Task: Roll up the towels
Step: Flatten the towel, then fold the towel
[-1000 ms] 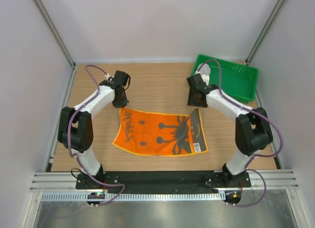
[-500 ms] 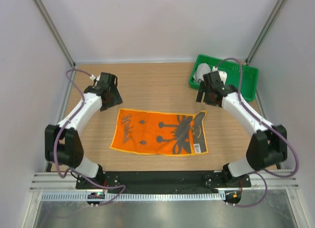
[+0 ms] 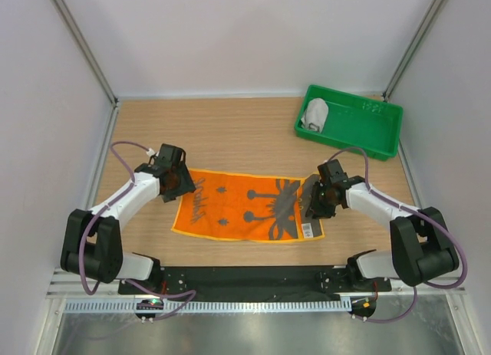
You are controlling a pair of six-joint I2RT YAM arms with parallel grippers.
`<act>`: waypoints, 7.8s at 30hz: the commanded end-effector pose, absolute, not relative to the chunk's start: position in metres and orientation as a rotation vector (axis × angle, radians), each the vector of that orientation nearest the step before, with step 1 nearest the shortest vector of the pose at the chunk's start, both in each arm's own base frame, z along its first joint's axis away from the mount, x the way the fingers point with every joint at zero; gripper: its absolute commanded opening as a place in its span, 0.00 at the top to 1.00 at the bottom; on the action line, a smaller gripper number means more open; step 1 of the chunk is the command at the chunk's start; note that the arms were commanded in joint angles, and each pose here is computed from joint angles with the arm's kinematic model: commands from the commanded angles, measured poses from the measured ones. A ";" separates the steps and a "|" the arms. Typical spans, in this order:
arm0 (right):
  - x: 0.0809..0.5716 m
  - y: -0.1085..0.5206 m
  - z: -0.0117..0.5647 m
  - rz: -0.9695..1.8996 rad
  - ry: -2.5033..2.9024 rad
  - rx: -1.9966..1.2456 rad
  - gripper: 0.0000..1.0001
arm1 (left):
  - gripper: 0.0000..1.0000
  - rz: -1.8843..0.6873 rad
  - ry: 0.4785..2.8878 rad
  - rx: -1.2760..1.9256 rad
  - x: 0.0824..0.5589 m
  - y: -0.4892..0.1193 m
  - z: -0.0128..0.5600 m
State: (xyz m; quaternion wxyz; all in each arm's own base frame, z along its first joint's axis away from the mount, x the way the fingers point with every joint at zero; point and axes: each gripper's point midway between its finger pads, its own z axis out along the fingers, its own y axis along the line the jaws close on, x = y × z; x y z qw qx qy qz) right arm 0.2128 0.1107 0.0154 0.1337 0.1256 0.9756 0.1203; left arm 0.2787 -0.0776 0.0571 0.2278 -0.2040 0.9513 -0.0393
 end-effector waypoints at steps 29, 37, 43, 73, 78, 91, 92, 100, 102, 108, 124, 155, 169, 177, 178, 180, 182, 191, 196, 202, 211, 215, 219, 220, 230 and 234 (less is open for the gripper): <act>0.271 0.126 0.114 0.385 2.587 0.324 0.48 | 0.43 -0.198 2.520 -0.613 0.310 -0.091 0.068; 0.286 0.147 0.124 0.410 2.546 0.270 0.46 | 0.40 -0.187 2.510 -0.758 0.235 -0.074 0.057; 0.280 0.147 0.102 0.393 2.593 0.291 0.46 | 0.41 -0.268 2.445 -0.881 0.200 -0.069 0.050; 0.247 0.102 0.102 0.176 2.576 0.426 0.47 | 0.94 -0.209 2.511 -0.851 0.185 -0.074 0.020; 0.211 0.059 0.106 0.067 2.432 0.717 0.49 | 1.00 -0.222 2.506 -0.832 0.190 -0.077 0.039; 0.150 0.058 0.041 0.099 2.562 0.924 0.49 | 1.00 -0.250 2.470 -0.799 0.198 -0.079 0.062; 0.150 0.060 0.037 0.104 2.568 0.932 0.50 | 1.00 -0.247 2.468 -0.800 0.198 -0.078 0.063; 0.150 0.058 0.022 0.066 2.591 0.910 0.54 | 1.00 -0.236 2.463 -0.783 0.199 -0.076 0.066; 0.153 0.059 0.020 0.079 2.587 0.904 0.57 | 1.00 -0.237 2.467 -0.781 0.198 -0.077 0.065; 0.156 0.060 0.020 0.081 2.577 0.897 0.59 | 1.00 -0.236 2.468 -0.775 0.198 -0.076 0.066; 0.149 0.059 0.019 0.045 2.637 0.874 0.58 | 1.00 -0.250 2.460 -0.771 0.199 -0.078 0.069; 0.174 0.064 0.082 0.123 2.536 0.785 0.99 | 1.00 -0.300 2.366 -0.744 0.210 -0.078 0.121; 0.248 0.071 0.122 0.042 2.500 0.674 0.99 | 1.00 -0.185 2.334 -0.669 0.271 -0.080 0.165; 0.291 0.073 0.131 0.049 2.516 0.645 0.99 | 1.00 -0.139 2.401 -0.666 0.310 -0.085 0.153; 0.297 0.074 0.131 0.046 2.523 0.643 0.99 | 1.00 -0.126 2.417 -0.670 0.316 -0.085 0.146; 0.302 0.075 0.128 0.043 2.537 0.638 0.99 | 1.00 -0.135 2.415 -0.671 0.326 -0.087 0.149; 0.308 0.075 0.124 0.035 2.545 0.638 0.99 | 1.00 -0.106 2.439 -0.668 0.335 -0.086 0.141; 0.324 0.071 0.107 0.055 2.605 0.659 0.99 | 1.00 -0.045 2.511 -0.675 0.363 -0.084 0.117; 0.331 0.069 0.101 0.058 2.629 0.668 0.99 | 1.00 -0.031 2.522 -0.686 0.371 -0.080 0.112; 0.340 0.066 0.084 0.068 2.686 0.692 0.92 | 1.00 0.018 2.584 -0.719 0.382 -0.068 0.089; 0.386 0.049 0.079 0.104 2.714 0.807 0.52 | 0.58 -0.097 2.809 -0.749 0.425 -0.072 0.051; 0.398 0.041 0.100 0.083 2.662 0.816 0.43 | 0.31 -0.111 2.764 -0.761 0.434 -0.071 0.068; 0.398 0.038 0.137 0.115 2.549 0.755 0.37 | 0.21 -0.083 2.650 -0.770 0.435 -0.058 0.101; 0.391 0.039 0.134 0.118 2.555 0.737 0.37 | 0.21 -0.058 2.625 -0.773 0.434 -0.053 0.108; 0.346 0.089 0.125 0.393 2.555 0.478 0.39 | 0.22 -0.041 2.502 -0.772 0.396 -0.040 0.130; 0.332 0.118 0.111 0.456 2.556 0.389 0.58 | 0.24 -0.142 2.525 -0.756 0.375 -0.053 0.107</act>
